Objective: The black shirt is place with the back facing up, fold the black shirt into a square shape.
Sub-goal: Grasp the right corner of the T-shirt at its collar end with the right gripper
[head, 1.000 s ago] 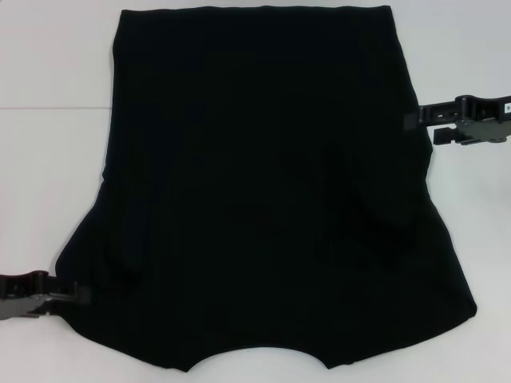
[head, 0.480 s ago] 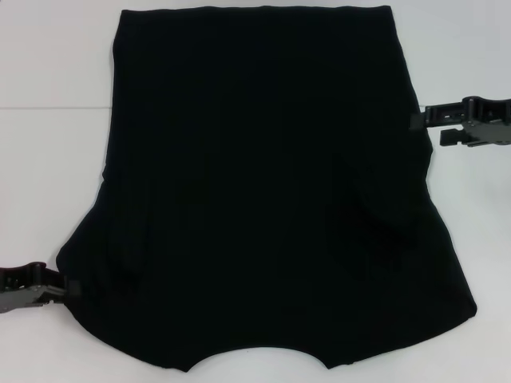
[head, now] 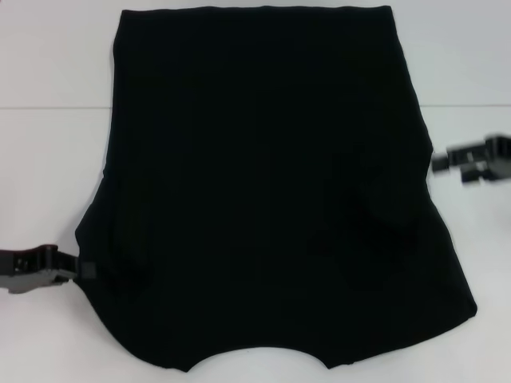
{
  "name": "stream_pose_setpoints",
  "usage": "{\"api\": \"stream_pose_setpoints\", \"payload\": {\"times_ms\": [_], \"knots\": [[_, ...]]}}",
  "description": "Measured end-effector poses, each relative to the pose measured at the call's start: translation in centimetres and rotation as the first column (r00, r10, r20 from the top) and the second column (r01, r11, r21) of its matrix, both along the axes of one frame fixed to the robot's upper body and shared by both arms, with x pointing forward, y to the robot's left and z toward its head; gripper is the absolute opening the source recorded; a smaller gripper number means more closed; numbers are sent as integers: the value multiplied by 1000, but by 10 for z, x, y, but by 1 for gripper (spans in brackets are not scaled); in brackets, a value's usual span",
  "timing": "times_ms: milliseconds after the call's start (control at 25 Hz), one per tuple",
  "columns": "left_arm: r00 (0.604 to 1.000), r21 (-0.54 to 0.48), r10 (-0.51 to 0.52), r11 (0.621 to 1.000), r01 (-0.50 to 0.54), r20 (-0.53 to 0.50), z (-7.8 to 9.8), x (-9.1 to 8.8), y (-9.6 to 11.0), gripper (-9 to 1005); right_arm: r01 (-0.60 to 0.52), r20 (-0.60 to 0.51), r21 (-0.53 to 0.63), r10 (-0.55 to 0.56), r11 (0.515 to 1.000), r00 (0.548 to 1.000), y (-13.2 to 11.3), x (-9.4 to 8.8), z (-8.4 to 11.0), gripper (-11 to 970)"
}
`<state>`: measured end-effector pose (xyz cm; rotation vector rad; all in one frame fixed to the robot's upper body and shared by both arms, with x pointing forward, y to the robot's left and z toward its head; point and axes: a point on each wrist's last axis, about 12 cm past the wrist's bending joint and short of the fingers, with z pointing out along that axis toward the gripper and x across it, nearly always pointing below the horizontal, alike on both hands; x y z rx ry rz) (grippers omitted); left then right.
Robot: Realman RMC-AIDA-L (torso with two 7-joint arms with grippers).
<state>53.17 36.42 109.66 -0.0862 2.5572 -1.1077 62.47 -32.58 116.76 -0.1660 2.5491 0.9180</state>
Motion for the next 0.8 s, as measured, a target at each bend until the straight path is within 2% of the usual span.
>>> {"api": "stream_pose_setpoints", "payload": {"times_ms": [120,280,520,800], "knots": [[1000,7,10,1000,-10,6,3,3,1,41,-28,-111,-57,21,998,994,-12,-17,-9,814],[999,22,28,999,-28,19,3,9,2,41,-33,-190,-105,13,994,982,-23,-31,-21,802],[999,31,35,999,-36,28,5,13,1,42,-83,-225,-97,60,992,972,-16,-45,-41,785],[999,33,49,998,-49,24,4,14,2,42,-71,-235,-95,47,993,971,-13,-52,-53,765]]}}
